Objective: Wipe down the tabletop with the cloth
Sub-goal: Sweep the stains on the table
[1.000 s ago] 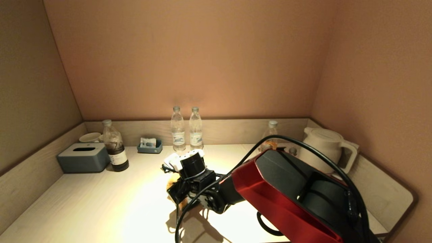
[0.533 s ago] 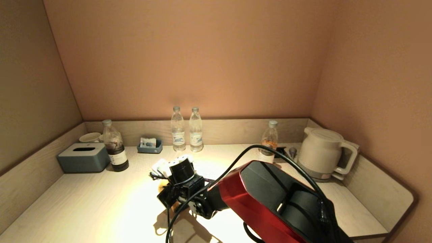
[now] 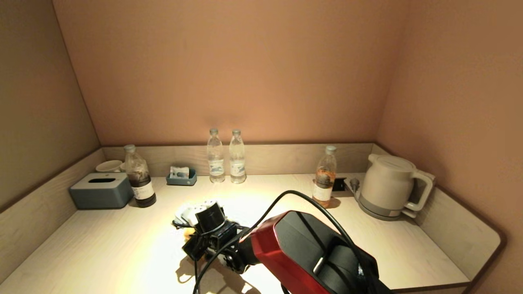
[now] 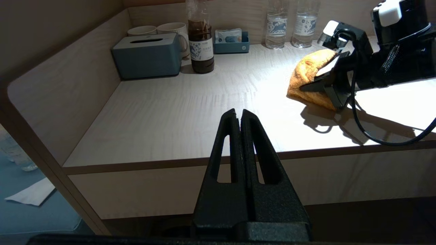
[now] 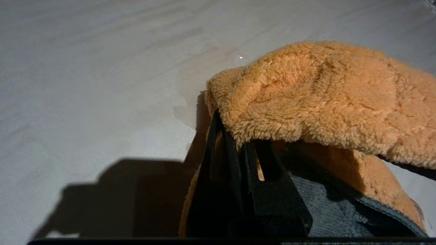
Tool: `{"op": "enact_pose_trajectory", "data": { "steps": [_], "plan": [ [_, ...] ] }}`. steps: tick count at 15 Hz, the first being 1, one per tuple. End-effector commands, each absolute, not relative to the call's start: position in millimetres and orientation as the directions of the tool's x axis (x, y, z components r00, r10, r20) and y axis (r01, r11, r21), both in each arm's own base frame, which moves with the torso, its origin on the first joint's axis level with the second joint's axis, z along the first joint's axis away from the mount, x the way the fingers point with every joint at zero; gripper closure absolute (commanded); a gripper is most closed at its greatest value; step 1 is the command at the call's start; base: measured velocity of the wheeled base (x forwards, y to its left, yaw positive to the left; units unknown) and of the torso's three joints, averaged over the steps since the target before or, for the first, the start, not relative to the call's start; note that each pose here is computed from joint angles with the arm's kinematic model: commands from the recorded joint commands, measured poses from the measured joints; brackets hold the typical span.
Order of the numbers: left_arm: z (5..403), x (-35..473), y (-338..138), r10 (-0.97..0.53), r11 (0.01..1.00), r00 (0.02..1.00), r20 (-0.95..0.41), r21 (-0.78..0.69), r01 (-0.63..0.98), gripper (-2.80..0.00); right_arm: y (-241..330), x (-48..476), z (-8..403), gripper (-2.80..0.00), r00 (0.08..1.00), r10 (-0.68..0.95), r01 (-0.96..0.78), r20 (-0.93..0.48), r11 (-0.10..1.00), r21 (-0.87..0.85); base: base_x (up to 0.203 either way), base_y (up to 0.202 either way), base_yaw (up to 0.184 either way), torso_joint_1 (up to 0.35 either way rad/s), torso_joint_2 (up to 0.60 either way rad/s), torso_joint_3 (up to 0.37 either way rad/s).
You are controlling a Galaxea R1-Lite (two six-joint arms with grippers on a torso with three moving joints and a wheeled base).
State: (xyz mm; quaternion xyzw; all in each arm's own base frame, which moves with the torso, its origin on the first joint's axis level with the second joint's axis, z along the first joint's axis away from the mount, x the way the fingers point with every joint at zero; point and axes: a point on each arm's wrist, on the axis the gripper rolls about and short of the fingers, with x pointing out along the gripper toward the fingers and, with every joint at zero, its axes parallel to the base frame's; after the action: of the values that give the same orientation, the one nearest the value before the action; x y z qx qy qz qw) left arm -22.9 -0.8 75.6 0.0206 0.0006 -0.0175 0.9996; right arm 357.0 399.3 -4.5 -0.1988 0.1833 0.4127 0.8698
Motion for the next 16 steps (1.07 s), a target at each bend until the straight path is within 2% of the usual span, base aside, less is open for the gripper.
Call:
{"op": "enact_pose_trajectory", "data": {
  "steps": [1,9,16],
  "plan": [
    [76,-23,-1,-0.035,0.999,0.999,-0.003,0.041,0.035,0.0,401,358,-17,0.0,0.586,0.64,-0.795,-0.497,0.572,-0.201,0.0,0.0,0.0,0.0,0.0,0.0],
    [76,-23,-1,-0.035,0.999,0.999,-0.003,0.041,0.035,0.0,398,357,-22,0.0,0.573,0.615,-0.798,-0.541,0.569,-0.199,0.0,0.0,0.0,0.0,0.0,0.0],
    [76,-23,-1,-0.035,0.999,0.999,-0.002,0.041,0.035,0.0,321,345,25,0.0,0.581,0.507,-0.722,-0.637,0.682,-0.116,0.0,0.0,0.0,0.0,0.0,0.0]
  ]
}}
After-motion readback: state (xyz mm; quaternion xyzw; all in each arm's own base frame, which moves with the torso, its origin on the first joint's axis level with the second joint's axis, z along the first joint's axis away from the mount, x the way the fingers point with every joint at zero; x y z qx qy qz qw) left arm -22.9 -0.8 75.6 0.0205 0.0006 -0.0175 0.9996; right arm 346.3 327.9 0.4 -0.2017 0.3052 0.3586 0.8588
